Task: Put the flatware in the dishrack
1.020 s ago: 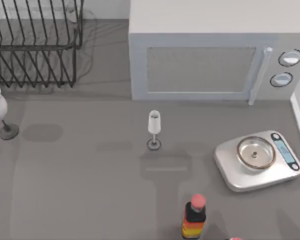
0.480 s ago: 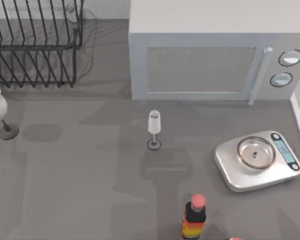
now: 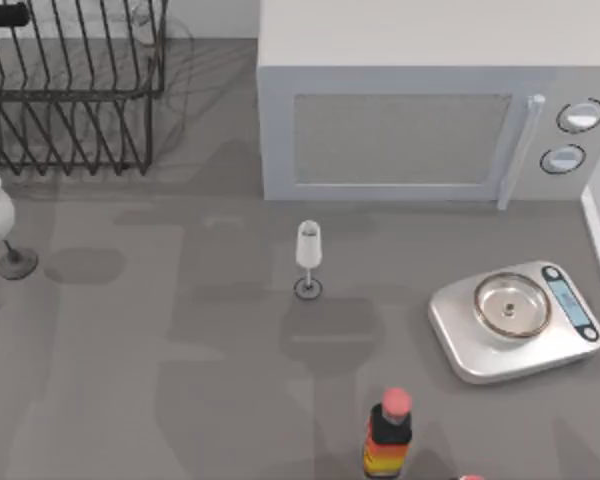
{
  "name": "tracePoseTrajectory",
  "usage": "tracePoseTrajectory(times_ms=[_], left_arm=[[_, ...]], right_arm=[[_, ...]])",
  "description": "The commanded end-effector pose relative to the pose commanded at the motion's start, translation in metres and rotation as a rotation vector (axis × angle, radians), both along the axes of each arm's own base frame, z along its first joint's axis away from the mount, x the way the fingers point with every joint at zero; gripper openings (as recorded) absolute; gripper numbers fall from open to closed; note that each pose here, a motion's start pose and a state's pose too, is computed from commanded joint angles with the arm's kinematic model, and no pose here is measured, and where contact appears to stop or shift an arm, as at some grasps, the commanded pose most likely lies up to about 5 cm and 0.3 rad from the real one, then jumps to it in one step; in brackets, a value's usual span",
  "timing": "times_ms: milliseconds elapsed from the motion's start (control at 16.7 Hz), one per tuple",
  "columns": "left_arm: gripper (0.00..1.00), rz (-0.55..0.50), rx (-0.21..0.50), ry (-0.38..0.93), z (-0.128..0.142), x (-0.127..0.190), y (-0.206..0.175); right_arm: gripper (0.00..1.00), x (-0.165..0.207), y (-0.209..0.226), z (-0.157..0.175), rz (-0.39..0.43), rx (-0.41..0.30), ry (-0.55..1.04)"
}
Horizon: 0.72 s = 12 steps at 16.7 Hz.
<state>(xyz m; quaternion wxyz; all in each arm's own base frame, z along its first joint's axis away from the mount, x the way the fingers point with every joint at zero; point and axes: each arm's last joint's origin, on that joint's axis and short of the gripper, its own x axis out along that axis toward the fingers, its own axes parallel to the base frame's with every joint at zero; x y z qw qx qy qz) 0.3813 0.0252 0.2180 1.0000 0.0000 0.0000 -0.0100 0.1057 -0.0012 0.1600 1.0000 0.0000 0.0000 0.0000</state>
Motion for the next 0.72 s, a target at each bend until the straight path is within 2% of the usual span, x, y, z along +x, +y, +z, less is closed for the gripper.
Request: tracePoseTrajectory(times_ms=[180,720], left_arm=[[0.00,0.000,0.000,0.000,0.0000,0.0000,0.0000],[0.68,0.000,0.000,0.000,0.0000,0.0000,0.0000]], right_arm=[[1.00,0.0000,0.0000,0.0000,0.000,0.000,0.000],[1.00,0.0000,0.0000,0.0000,0.000,0.000,0.000]])
